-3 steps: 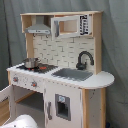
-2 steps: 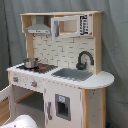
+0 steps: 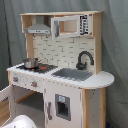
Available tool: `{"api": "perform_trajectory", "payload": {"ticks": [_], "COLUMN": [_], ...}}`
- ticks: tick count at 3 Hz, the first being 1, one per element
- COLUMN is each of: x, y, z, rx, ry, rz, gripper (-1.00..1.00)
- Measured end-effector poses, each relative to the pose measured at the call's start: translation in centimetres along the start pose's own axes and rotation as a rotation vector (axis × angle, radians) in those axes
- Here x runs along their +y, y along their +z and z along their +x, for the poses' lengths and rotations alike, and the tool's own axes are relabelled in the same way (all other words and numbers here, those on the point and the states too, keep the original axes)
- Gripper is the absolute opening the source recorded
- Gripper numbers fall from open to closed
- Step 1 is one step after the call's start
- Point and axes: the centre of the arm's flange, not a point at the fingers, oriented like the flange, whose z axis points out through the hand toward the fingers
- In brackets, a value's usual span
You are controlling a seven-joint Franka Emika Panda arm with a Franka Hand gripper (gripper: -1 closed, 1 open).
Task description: Play with the kitchen
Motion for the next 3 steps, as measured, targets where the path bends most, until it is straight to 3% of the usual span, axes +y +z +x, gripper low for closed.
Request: {"api": "perform_trajectory", "payload": {"ticks": [1,3], "x": [0.9,5.7], "y": [2.4,10.8], "z": [-3.6,-7.5], "rx": [-0.063,-0.167], "ry": [-0.006,-0.023], "rz": [-0.043,-0.156], "gripper": [1.0,1.0]}}
